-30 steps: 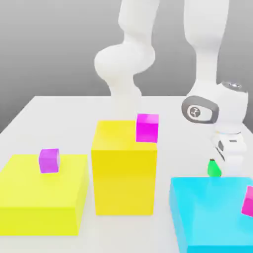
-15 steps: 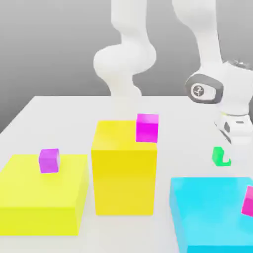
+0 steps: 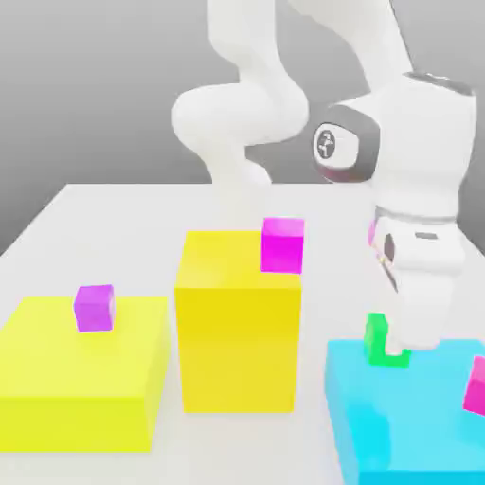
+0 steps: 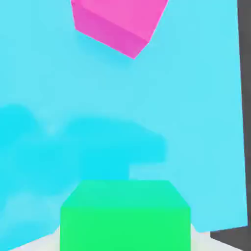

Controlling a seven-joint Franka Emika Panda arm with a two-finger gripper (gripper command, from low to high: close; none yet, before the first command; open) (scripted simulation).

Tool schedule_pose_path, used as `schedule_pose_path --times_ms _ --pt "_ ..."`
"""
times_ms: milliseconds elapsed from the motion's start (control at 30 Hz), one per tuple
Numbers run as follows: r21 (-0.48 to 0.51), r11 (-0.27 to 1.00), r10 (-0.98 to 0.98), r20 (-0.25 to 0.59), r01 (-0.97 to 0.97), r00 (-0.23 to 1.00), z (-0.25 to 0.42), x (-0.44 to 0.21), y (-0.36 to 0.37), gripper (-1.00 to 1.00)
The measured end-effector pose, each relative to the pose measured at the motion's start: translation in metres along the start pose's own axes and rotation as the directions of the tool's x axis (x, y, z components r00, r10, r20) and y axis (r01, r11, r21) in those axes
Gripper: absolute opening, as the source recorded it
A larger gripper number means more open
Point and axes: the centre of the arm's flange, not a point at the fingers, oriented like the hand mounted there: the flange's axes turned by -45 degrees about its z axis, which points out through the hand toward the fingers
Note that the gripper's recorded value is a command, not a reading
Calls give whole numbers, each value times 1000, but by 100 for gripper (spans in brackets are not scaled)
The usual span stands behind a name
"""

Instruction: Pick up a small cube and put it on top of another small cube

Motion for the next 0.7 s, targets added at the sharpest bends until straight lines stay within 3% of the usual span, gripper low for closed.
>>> schedule_pose_path --times_ms 233,433,533,667,700 --pt "49 990 128 66 -132 990 -27 -180 15 -100" --pt "143 950 273 49 -278 961 -42 -342 -55 -100" --pt "189 938 298 -20 -289 954 -25 -357 -90 -100" --pt "197 937 301 -35 -289 953 17 -355 -102 -100" --pt "196 937 302 -33 -290 953 27 -354 -104 100"
